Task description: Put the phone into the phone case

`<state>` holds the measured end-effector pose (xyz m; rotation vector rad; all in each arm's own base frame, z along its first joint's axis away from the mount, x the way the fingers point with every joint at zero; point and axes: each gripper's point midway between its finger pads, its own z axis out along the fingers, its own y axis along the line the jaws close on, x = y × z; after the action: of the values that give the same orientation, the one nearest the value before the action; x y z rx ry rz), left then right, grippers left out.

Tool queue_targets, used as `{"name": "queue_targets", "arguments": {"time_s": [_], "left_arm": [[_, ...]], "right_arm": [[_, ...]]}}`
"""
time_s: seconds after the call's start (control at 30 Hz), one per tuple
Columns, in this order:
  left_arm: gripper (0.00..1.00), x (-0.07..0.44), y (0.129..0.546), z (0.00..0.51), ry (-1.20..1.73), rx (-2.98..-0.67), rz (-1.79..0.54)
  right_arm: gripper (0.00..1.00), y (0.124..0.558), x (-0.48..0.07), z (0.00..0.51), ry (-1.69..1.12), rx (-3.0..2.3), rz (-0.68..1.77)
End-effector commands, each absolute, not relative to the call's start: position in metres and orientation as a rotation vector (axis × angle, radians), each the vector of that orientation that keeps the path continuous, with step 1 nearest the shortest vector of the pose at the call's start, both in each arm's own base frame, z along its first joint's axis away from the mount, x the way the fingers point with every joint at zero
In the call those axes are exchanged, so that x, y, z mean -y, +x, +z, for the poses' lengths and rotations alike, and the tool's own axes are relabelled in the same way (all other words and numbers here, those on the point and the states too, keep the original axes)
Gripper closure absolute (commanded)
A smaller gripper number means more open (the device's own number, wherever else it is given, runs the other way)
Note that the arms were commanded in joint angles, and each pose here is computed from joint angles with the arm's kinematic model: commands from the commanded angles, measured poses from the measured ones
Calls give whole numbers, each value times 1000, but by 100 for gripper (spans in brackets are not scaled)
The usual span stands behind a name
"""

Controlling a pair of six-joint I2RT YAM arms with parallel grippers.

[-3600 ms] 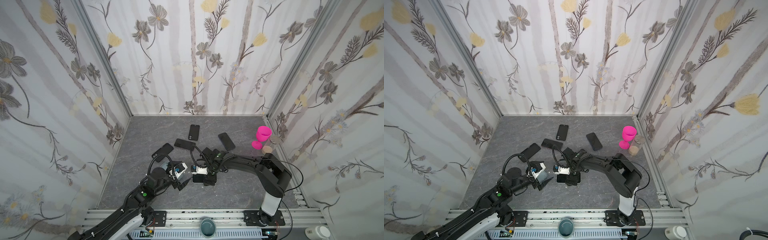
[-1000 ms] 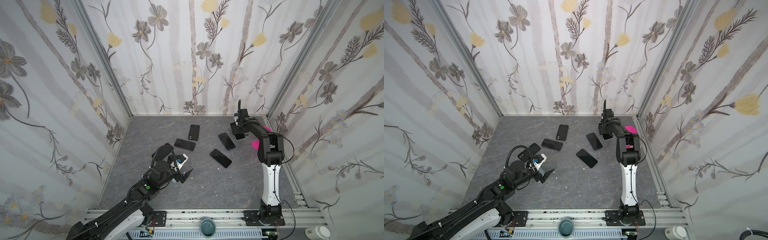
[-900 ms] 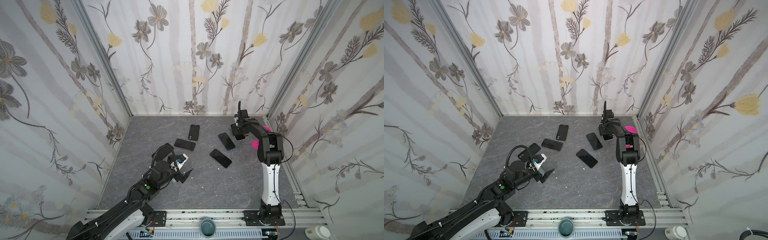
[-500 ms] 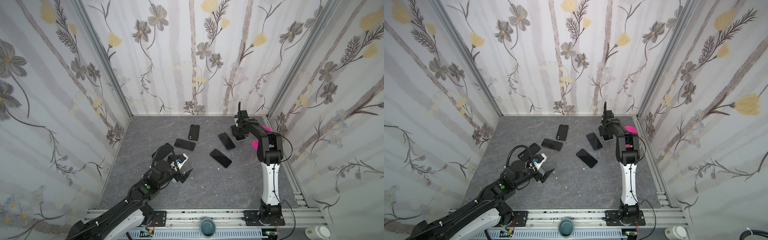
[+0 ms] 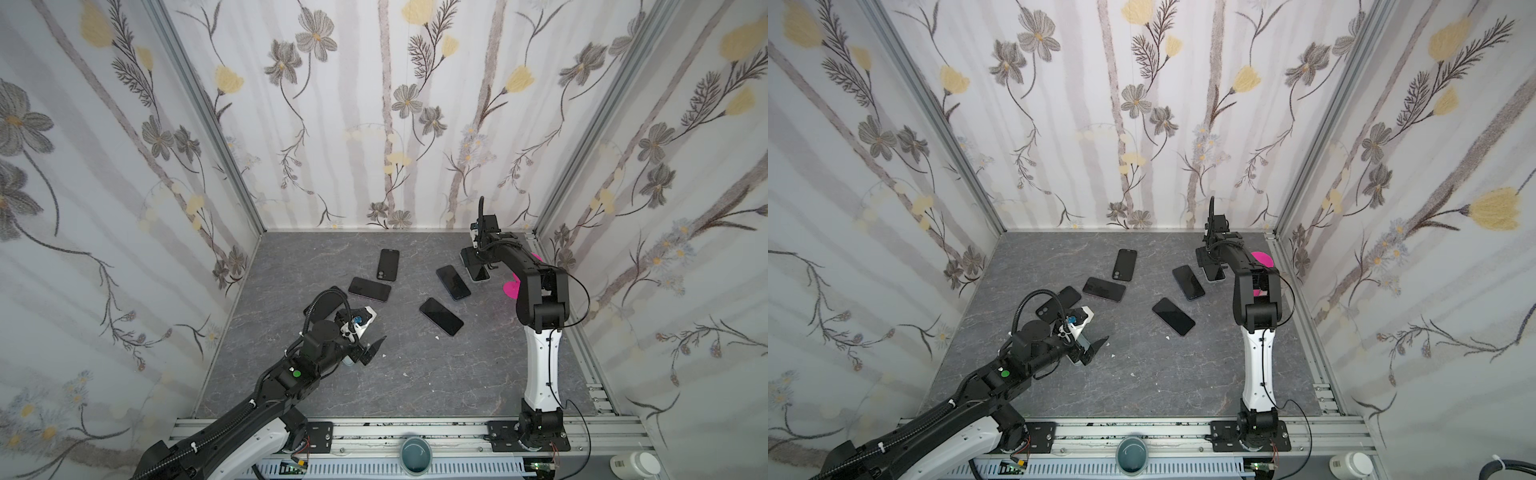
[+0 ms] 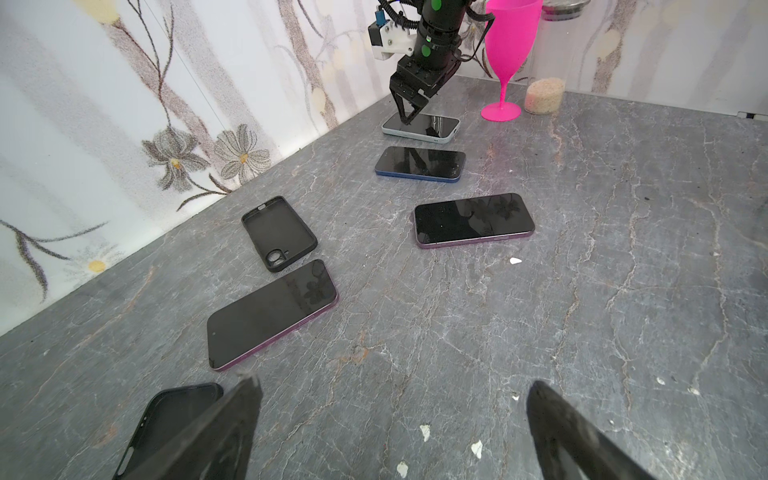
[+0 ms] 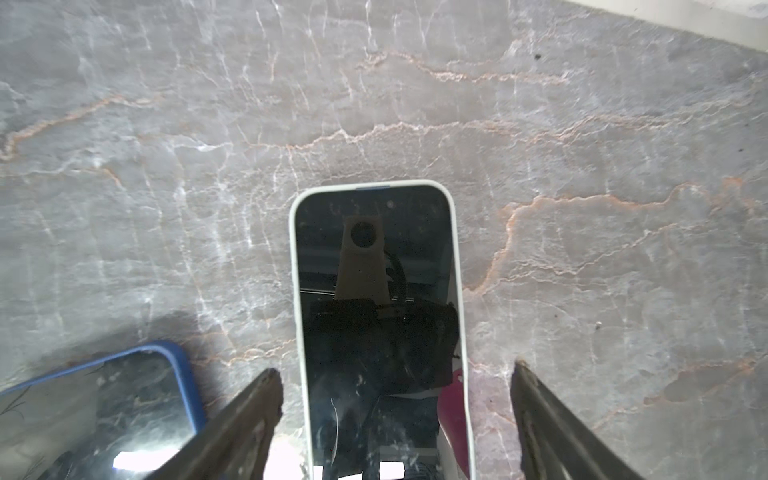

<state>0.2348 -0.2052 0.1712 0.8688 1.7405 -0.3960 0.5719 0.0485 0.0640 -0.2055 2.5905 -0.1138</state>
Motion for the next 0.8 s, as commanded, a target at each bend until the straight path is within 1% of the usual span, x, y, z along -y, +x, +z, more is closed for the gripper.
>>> {"name": "queue_targets", "arguments": {"time_s": [0.0, 0.07, 0.37, 0.6, 0.77], "left_arm": [[1, 204, 240, 181, 828, -1735, -391], [1, 202, 244, 185, 782, -1756, -390], [8, 193, 263, 189, 644, -1919, -340], [10, 178, 275, 205, 438, -1967, -315], [13, 171, 279, 200, 297, -2062, -313]], "right_arm": [[15, 576, -57, 89, -213, -2544, -90], [16, 576, -63, 100, -226, -2525, -87], [17, 569, -105, 157, -340, -2418, -58], [19, 547, -147, 195, -460, -2355, 7], [21, 525, -177, 213, -532, -2316, 100]]}}
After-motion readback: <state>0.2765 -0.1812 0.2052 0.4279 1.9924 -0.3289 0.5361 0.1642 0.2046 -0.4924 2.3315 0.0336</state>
